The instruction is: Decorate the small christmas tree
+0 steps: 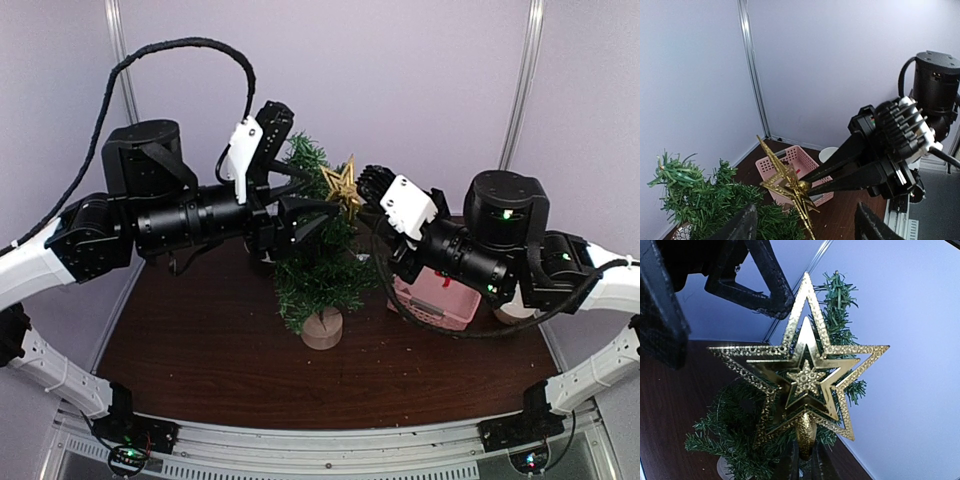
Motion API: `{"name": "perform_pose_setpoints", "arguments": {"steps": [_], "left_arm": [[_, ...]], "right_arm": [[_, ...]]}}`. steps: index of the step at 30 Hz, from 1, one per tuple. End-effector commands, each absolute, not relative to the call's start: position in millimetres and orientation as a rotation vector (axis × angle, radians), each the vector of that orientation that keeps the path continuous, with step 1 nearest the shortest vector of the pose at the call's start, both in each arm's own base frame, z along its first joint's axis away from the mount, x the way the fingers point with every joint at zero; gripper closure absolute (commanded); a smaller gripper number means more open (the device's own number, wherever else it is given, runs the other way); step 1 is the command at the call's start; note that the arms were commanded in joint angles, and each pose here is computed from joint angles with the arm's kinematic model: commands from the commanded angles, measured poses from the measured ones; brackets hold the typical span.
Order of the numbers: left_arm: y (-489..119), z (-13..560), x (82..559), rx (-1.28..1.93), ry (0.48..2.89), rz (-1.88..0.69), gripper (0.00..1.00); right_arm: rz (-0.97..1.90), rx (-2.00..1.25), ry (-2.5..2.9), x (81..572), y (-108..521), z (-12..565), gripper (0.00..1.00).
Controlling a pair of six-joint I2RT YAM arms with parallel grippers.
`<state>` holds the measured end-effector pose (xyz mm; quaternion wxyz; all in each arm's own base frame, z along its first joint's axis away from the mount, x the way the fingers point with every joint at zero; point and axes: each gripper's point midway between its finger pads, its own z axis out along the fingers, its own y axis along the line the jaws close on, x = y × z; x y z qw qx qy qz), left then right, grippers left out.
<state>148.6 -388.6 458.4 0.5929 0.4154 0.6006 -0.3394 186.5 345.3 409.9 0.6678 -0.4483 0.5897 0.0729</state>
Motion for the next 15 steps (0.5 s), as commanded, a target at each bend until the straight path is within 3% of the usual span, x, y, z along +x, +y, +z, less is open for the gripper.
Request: {"name": "perform_pose_setpoints", "arguments": {"steps": [1,15], "left_arm": [[-385,479,163,0.797,1.36,-0.792,0.37],[-398,481,165,0.693,1.331,-0.914,0.7]], "right_arm": [[0.137,-0.894,1.31,190,338,440,0.89],[0.154,-0.883,1.293,183,352,442,0.88]]}}
